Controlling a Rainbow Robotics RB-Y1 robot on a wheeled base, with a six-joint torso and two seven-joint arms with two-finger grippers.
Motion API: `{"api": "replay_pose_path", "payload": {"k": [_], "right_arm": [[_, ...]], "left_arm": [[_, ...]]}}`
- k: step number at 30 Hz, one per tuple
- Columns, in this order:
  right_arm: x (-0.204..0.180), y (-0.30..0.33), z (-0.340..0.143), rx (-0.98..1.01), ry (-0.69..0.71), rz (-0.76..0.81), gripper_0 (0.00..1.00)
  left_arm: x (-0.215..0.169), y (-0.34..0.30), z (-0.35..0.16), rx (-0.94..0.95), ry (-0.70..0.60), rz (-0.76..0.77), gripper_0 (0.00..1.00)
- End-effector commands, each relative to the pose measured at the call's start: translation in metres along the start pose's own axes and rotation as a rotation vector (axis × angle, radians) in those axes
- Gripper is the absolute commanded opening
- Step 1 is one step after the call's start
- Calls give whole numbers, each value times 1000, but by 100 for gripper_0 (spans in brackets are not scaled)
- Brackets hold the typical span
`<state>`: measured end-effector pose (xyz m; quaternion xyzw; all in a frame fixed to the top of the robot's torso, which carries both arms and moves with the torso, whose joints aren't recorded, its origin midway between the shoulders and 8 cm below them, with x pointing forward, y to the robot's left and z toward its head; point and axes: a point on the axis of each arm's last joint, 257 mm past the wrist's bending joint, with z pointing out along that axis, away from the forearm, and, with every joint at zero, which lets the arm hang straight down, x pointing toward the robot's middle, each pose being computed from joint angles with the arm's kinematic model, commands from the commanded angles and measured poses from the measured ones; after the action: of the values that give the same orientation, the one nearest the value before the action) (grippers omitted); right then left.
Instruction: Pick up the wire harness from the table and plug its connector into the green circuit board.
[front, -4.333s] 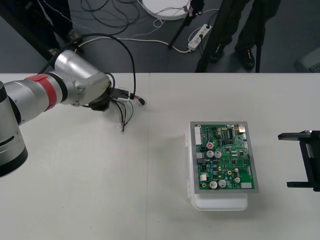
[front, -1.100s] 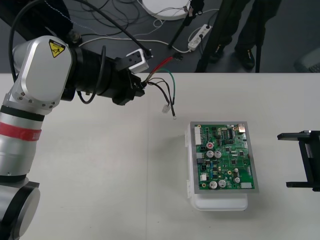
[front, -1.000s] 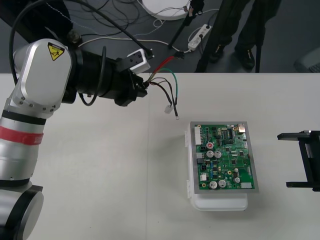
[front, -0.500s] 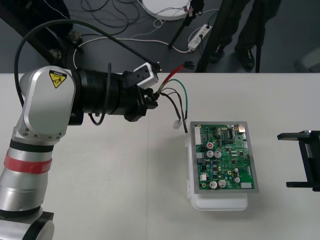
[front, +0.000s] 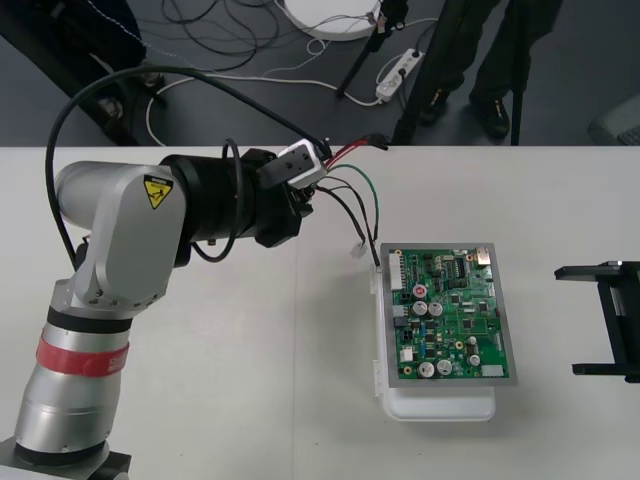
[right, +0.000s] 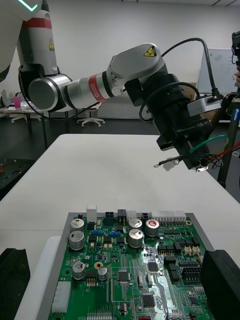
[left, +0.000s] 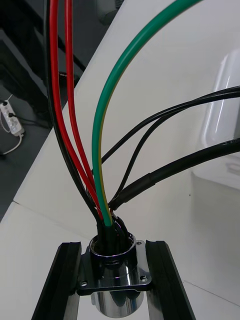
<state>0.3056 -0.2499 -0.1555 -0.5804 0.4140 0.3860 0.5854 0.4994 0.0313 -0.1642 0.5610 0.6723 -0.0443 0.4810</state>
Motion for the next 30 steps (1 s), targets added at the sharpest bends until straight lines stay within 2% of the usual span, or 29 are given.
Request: {"api": "replay_pose_path", "payload": {"k": [1, 16, 30], "right_arm": [[-4, -2, 2, -18, -8, -38, 100], [-4, -2, 2, -18, -8, -38, 100], [-4, -2, 2, -18, -8, -38, 100]], "left_arm": [[-44, 7, -1, -105, -57, 91, 0], [-72, 7, -5, -164, -63, 157, 0], [-69, 11, -16, -162, -91, 158, 0]]}}
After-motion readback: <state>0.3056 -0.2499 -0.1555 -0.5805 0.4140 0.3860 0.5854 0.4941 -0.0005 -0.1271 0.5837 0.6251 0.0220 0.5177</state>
